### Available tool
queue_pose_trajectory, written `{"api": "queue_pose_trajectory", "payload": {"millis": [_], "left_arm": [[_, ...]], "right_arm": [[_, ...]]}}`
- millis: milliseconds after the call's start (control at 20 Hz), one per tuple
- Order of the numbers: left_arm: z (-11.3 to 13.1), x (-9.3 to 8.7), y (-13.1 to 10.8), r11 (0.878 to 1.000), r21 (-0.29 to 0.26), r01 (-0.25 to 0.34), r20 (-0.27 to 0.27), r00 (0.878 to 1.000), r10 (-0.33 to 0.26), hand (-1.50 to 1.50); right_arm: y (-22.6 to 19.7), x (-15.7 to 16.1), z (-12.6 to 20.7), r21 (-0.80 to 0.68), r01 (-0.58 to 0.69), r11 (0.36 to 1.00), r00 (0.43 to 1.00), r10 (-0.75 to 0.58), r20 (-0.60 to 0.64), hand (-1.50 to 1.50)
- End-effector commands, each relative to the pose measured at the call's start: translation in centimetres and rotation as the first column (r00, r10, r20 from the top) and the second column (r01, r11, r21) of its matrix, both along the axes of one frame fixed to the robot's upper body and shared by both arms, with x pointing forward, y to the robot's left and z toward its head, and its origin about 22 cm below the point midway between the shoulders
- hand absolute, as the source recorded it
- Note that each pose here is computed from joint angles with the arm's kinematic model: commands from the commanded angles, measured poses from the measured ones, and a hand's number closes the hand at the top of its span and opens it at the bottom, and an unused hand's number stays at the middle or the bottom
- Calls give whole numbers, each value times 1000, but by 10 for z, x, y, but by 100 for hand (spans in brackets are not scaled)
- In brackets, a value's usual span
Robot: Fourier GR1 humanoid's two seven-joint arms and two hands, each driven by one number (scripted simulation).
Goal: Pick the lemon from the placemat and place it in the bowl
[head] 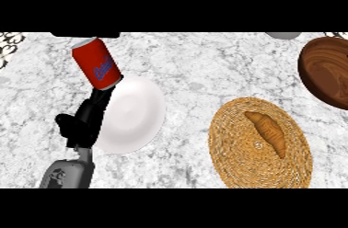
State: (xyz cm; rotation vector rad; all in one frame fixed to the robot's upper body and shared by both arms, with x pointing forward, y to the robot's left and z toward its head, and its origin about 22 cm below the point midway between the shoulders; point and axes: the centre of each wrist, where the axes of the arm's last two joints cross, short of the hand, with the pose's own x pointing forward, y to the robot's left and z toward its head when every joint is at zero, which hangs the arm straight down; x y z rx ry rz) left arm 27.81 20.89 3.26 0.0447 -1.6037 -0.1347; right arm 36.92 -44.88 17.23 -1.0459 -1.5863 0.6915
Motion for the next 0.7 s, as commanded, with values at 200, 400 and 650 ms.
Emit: {"api": "queue_pose_trajectory", "payload": {"millis": [200, 400, 650], "left_arm": [[2, -1, -4, 1000, -10, 26, 8, 1000, -26, 0], [2, -3, -10, 1000, -9, 16, -2, 1000, -16, 0], [-10, -3, -5, 1000, -4, 9, 14, 1000, -9, 0]], "right_arm": [[-27, 2, -33, 159, 13, 987, 978, 21, -208, -150], [-35, -7, -50, 247, -125, 961, 955, 184, -234, -150], [-21, 6, -54, 363, -193, 912, 972, 228, -55, -150]]}}
